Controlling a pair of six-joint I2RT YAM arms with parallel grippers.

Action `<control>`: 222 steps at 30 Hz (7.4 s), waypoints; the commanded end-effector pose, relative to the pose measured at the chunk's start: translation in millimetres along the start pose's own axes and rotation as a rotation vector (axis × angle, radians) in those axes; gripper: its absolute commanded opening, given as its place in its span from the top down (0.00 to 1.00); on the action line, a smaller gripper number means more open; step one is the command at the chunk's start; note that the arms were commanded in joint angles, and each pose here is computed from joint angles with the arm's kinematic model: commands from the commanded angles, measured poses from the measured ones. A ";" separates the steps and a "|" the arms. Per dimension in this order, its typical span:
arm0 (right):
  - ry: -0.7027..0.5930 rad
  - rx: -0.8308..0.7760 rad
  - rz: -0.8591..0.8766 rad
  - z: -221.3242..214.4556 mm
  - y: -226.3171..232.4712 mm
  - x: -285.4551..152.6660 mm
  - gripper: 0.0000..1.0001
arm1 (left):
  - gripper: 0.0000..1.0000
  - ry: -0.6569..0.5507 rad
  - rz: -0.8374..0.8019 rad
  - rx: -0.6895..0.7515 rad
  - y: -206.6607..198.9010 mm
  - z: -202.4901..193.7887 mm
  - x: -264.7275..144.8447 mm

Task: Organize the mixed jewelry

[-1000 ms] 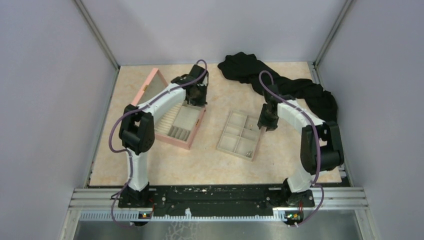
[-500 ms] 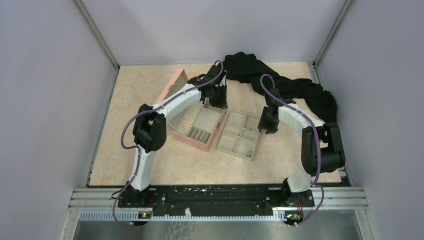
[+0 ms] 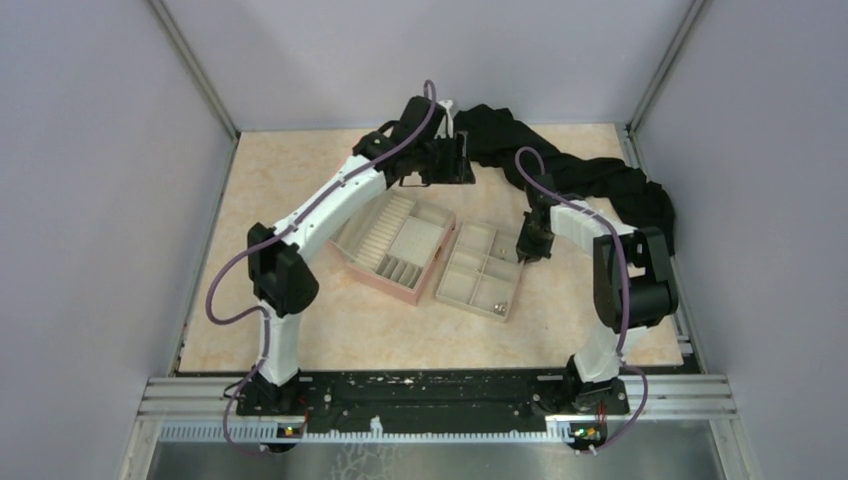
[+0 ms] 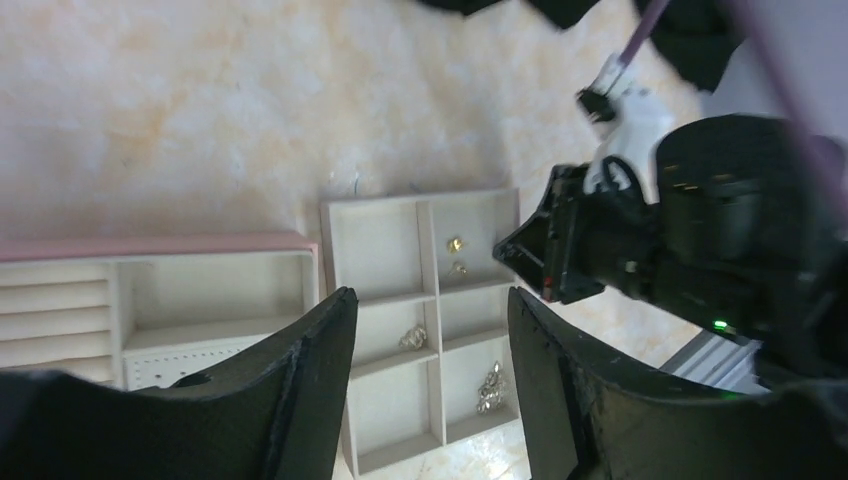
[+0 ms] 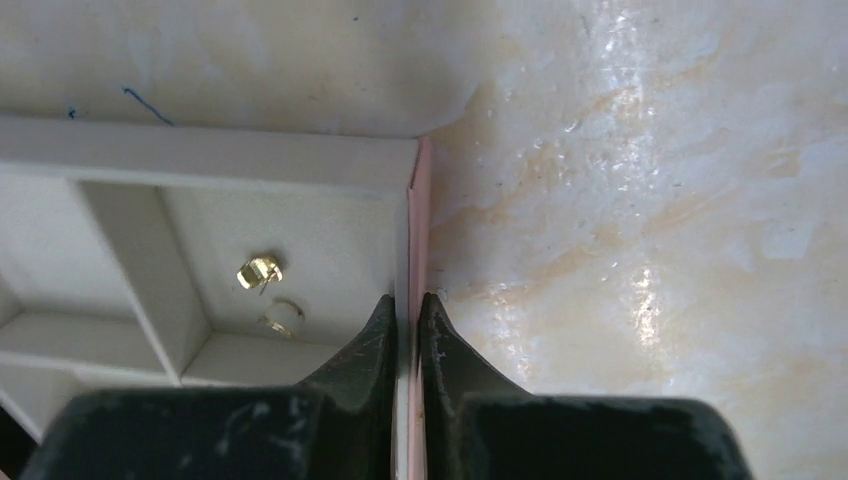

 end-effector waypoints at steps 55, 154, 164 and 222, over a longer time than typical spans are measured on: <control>0.064 -0.080 0.016 3.8 46.7 -15.0 1.00 | 0.24 -0.043 0.116 -0.840 320.1 -84.1 -102.8; -0.100 0.165 0.351 35.9 56.3 -37.1 0.87 | 0.21 0.000 0.176 -0.364 236.5 8.7 -110.7; -0.122 0.197 0.331 36.1 42.0 -45.3 0.87 | 0.21 0.014 0.104 -0.151 121.7 11.9 -97.9; -0.031 0.010 0.497 17.6 131.6 -16.8 1.00 | 0.20 -0.223 0.439 -0.207 163.6 -0.8 -154.4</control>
Point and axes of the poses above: each gripper's point midway between its finger pads, its own x axis out along the fingers, its own y axis along the line the jaws close on, z = x × y, the point moved 10 cm from there along -x, back along the fingers, and after that the axes turned 2 degrees about -x, right-handed, at the moved point
